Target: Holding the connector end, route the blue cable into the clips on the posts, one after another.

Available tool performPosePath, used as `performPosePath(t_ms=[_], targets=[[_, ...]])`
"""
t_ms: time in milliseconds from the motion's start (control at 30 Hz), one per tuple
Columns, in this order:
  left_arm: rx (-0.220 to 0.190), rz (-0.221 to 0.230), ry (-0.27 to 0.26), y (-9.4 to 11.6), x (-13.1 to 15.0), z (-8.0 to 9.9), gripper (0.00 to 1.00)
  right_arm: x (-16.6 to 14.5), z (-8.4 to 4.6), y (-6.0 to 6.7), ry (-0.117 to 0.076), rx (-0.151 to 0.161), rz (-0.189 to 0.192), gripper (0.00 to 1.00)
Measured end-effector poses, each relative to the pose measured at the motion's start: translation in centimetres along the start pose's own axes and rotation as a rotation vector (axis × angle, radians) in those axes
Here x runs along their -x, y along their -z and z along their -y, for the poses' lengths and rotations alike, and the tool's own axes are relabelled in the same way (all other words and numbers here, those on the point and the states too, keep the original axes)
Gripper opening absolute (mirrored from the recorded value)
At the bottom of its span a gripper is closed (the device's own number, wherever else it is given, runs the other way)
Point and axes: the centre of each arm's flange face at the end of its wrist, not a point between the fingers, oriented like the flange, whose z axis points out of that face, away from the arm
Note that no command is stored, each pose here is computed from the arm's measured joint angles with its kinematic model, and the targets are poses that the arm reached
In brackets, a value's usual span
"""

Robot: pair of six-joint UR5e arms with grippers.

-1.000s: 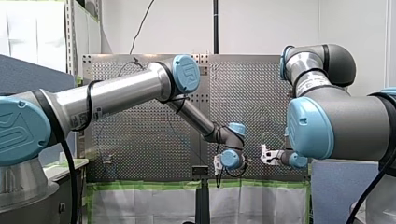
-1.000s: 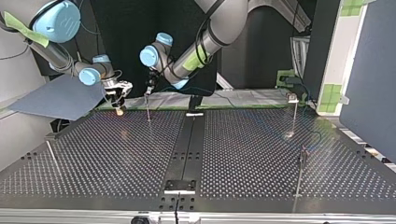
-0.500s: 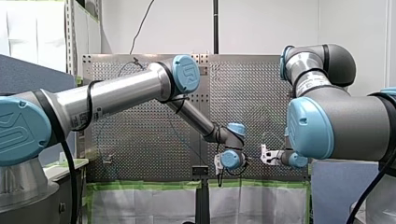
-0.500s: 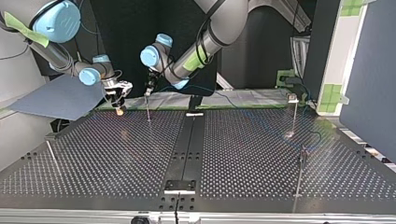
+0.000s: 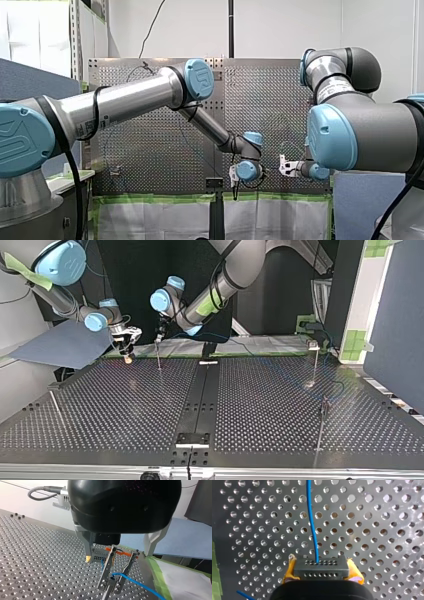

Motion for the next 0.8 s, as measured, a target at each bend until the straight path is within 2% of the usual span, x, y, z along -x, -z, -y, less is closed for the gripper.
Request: performPosePath(t_ms=[233, 400, 633, 800], targets=[[0.030, -0.046, -0.065, 1.5, -0.6, 0.4, 1.00, 0.0, -0.3, 0.1, -0.001, 0.004, 0.001, 0.00], [0.048, -0.028, -0.098, 2.9, 0.8, 0.9, 1.00, 0.0, -0.6, 0.2, -0.003, 0.009, 0.001, 0.00], [0.049, 0.025, -0.073, 4.5, 3.0, 2.1, 1.00, 0.0, -0.7, 0.2, -0.003, 0.010, 0.002, 0.00], [0.054, 0.067, -0.020, 5.6, 4.7, 2.4, 1.00, 0.0, -0.7, 0.2, -0.003, 0.010, 0.002, 0.00]])
